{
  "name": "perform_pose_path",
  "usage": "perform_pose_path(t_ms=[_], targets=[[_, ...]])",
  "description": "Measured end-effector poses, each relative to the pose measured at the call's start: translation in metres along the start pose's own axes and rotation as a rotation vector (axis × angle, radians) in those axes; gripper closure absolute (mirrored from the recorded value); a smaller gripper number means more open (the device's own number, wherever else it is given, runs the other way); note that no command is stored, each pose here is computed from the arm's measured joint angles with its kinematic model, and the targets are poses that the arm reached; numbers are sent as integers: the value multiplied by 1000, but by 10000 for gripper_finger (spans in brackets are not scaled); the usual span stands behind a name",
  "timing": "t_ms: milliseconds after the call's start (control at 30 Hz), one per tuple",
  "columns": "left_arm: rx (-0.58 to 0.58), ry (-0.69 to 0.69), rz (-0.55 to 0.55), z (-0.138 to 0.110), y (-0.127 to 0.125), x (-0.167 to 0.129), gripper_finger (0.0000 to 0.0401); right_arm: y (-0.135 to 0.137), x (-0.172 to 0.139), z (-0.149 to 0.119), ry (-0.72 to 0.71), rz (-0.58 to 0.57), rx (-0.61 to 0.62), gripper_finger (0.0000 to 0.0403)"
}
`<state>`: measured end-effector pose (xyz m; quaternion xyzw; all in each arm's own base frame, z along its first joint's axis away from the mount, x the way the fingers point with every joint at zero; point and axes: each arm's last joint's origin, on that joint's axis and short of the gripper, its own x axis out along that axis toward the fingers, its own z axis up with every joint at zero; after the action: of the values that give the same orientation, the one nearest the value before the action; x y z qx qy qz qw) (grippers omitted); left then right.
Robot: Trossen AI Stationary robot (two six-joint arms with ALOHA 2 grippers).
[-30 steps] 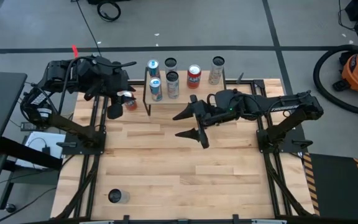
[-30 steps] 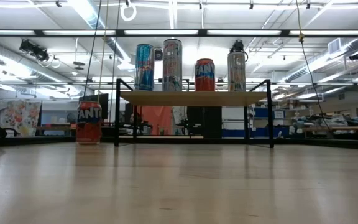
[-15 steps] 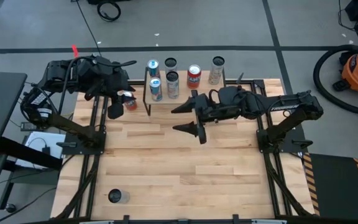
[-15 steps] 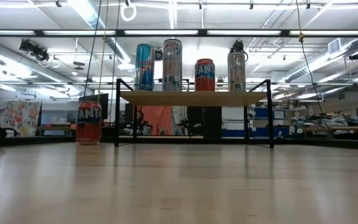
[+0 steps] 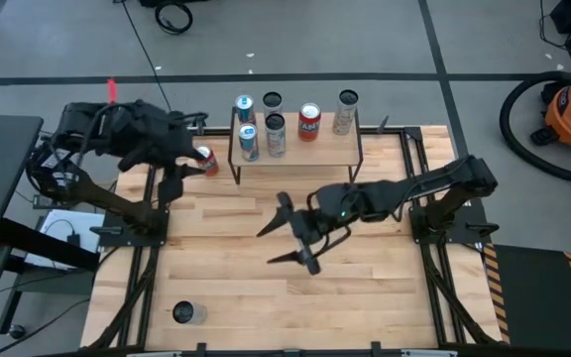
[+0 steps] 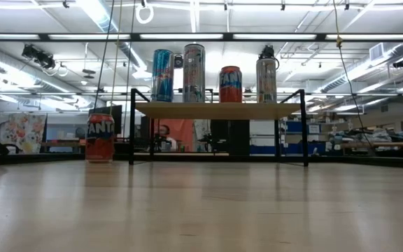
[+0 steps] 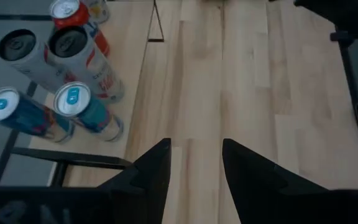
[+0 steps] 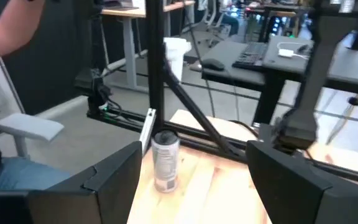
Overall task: Place canned beverage on shelf
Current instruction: Put the white yellow soda can on the shelf aligned with the other white yellow soda can
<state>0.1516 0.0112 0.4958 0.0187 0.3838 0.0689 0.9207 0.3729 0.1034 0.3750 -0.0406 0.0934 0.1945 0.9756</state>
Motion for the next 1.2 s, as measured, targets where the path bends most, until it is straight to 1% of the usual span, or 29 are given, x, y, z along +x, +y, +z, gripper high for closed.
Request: perform_pose_path(t_ms=[200,333,433,533,633,800,867,967,1033,1100,1200], targets=[[-3,-39,72,-14,-11,-22,246,5,16,-11,6,15,25,106],[-12,-73,73,-23,-17,-36,246,7,17,-10,3,19,42,106],[-2,-94,71,-32,-20,-38,246,7,17,-8,-19,18,63,106],[21,-78,80,-47,-25,-26,246,7,16,-7,-31,18,67,106],[52,-71,99,-65,-31,-6,246,7,16,-7,-33,19,69,106],[44,-132,52,-88,-38,12,246,9,17,-5,-46,24,64,106],[39,-130,45,-95,-40,18,246,9,17,-5,-47,24,64,106],[21,-143,31,-99,-43,26,246,9,18,-5,-58,23,62,106],[26,-140,23,-101,-47,31,246,9,25,-7,-87,24,59,106],[33,-140,14,-102,-50,35,246,10,36,-13,-104,39,53,106],[49,-129,16,-103,-52,40,245,10,49,-26,-95,57,34,106]])
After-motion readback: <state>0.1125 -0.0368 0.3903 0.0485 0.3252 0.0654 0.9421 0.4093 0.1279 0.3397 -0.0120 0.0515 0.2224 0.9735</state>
